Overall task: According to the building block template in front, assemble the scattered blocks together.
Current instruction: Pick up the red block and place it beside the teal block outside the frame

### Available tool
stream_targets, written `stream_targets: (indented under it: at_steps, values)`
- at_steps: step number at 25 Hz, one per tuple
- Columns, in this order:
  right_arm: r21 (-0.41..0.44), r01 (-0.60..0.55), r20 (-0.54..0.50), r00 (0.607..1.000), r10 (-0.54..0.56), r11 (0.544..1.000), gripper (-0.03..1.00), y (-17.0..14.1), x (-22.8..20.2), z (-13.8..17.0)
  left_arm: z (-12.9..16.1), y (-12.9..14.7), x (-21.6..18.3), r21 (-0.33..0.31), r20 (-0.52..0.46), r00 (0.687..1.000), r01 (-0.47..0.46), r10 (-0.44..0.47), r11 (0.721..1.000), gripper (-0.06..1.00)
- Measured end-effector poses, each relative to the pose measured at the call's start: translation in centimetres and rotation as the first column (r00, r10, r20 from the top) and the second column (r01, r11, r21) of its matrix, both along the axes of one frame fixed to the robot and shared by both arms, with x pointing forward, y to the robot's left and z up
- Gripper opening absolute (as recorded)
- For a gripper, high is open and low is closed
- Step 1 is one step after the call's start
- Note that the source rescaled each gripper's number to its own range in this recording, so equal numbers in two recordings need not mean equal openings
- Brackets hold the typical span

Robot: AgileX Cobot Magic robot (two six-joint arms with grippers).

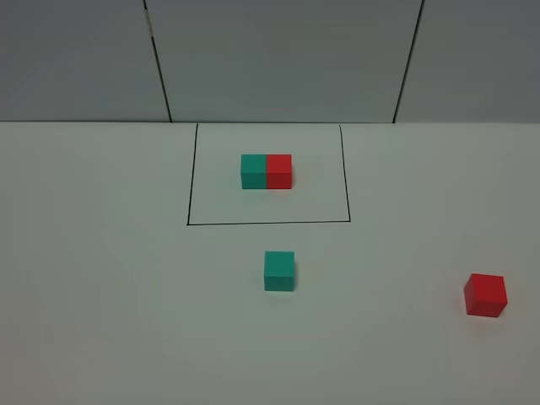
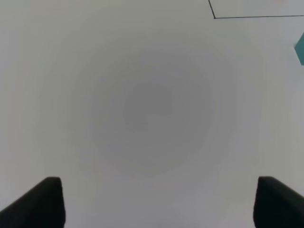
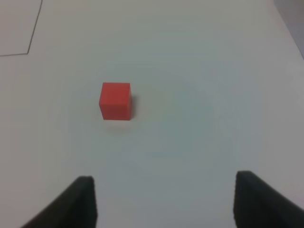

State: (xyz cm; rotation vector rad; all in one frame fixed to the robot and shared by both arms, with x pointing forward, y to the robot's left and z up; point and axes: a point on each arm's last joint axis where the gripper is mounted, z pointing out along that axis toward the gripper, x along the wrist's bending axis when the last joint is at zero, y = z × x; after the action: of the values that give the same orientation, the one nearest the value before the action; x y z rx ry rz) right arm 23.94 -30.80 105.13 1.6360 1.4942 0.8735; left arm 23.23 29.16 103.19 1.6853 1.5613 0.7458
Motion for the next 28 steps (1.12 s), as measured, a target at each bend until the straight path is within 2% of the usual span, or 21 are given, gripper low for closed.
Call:
stream_targets:
  at_steps: [18,28]
  values:
    - [0.0,0.003,0.0,1.0,-0.003,1.0,0.57,-0.02,0.0,0.0,0.0,0.0,0.0,0.0,0.0,1.0,0.0,0.0,1.0,0.87]
    - [0.022,0.094,0.013,0.995,-0.094,0.995,0.57,-0.65,-0.03,0.08,0.0,0.0,0.0,0.0,0.0,1.0,0.0,0.0,1.0,0.87]
